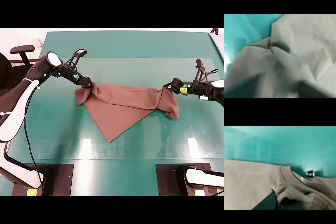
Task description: Fold the shirts.
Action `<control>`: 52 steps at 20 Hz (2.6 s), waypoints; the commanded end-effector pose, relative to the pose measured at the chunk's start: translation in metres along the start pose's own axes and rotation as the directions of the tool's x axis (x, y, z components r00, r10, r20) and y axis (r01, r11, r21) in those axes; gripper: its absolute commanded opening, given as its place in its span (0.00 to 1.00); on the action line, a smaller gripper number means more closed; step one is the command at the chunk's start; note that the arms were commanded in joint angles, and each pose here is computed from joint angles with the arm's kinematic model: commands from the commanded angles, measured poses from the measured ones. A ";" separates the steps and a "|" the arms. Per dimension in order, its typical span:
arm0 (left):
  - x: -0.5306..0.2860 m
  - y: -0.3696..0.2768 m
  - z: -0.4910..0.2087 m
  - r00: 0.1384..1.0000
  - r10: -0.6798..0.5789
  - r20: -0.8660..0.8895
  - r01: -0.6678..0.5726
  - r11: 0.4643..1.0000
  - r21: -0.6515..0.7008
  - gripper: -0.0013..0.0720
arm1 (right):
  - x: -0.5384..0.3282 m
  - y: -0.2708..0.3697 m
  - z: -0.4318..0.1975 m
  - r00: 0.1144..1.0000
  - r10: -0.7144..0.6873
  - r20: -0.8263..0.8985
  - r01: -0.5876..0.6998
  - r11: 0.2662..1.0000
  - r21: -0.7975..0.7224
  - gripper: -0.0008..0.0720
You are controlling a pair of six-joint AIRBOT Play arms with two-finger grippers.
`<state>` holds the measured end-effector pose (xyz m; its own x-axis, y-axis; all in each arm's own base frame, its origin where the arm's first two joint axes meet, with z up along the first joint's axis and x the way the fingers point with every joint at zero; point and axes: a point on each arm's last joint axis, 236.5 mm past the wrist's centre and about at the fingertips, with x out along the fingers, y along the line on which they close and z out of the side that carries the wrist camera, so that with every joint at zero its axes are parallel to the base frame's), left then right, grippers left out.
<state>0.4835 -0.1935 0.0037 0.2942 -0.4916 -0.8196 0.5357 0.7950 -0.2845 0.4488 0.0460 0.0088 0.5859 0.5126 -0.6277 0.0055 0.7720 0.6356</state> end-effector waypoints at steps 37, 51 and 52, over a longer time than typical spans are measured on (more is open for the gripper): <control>0.046 -0.184 -0.207 0.943 -0.329 0.044 0.235 0.565 -0.791 0.99 | -0.143 -0.035 0.110 0.969 -0.139 0.207 0.140 0.990 0.009 0.86; -0.013 -0.138 -0.151 0.933 -0.287 0.215 0.356 0.658 -0.663 0.04 | -0.138 -0.032 0.080 0.989 -0.123 0.079 0.126 0.992 -0.027 0.85; -0.029 -0.120 -0.147 0.939 -0.245 0.240 0.343 0.671 -0.657 0.04 | -0.137 -0.031 0.077 0.991 -0.118 0.064 0.121 0.992 -0.043 0.85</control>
<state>0.2812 -0.2596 -0.0342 0.2721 -0.7658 -0.5826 -0.1183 0.5743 -0.8101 0.4437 -0.0867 0.1181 0.6884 0.3517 -0.6343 0.0787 0.8332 0.5473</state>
